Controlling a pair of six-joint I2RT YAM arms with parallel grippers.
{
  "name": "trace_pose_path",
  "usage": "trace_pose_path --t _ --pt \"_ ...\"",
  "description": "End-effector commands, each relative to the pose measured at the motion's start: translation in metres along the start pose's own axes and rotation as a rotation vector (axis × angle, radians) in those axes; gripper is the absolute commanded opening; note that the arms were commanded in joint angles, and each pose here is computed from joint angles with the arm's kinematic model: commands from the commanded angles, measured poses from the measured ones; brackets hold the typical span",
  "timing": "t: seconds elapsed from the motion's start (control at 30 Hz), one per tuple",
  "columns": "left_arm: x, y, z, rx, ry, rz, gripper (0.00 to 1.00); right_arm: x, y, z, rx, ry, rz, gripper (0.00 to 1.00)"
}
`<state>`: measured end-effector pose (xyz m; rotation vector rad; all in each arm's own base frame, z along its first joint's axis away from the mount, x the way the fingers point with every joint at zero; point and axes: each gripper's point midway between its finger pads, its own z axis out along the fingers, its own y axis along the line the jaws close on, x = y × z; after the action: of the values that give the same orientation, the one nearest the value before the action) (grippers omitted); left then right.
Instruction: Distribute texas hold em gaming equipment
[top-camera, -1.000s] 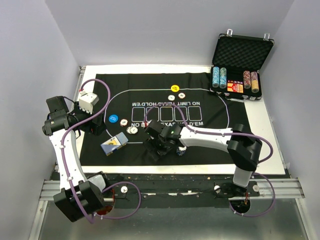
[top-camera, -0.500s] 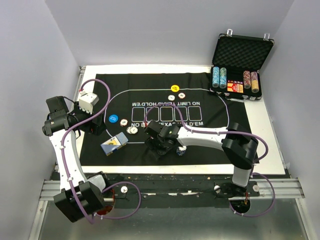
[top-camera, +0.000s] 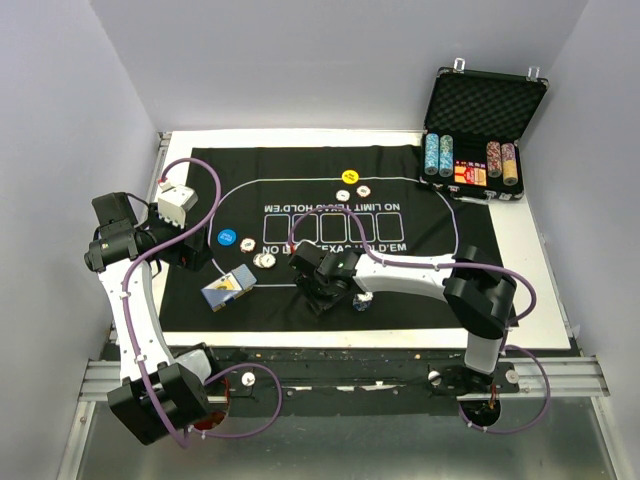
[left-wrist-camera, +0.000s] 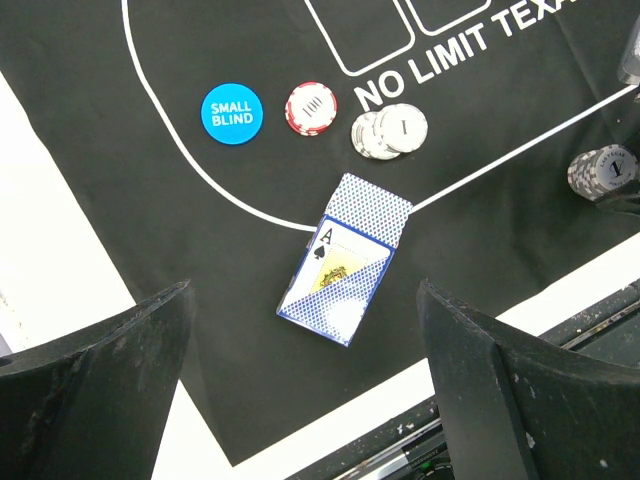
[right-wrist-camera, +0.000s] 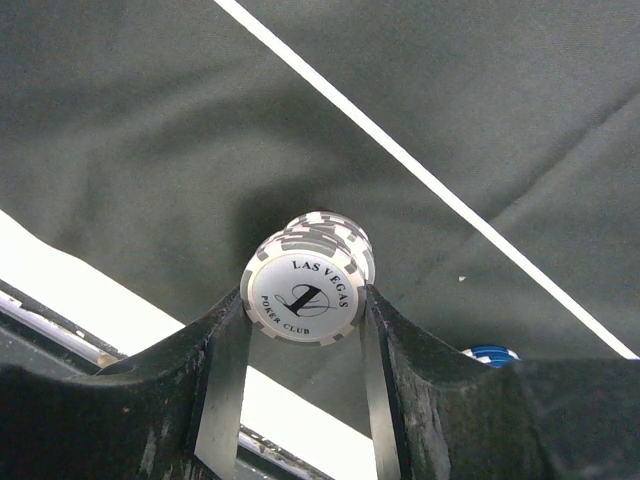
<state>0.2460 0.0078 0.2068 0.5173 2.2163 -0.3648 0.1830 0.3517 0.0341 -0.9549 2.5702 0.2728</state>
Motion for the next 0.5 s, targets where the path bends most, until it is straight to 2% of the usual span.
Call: trace_pose_path --t 0.0,0.1,0.47 --pt "-0.006 0.002 -0.007 -0.027 -0.019 0.018 0.99 -0.011 -0.008 -0.005 0.053 -0.049 -0.003 0.46" --pt "-0.007 0.001 -0.007 -0.027 -0.021 0.021 0.99 -0.016 -0.012 -0.008 0.074 -0.069 -0.003 0.43" --pt "-0.006 0.0 -0.006 -0.022 -0.02 0.018 0.99 -0.05 -0.033 -0.046 0.105 -0.176 0.052 0.42"
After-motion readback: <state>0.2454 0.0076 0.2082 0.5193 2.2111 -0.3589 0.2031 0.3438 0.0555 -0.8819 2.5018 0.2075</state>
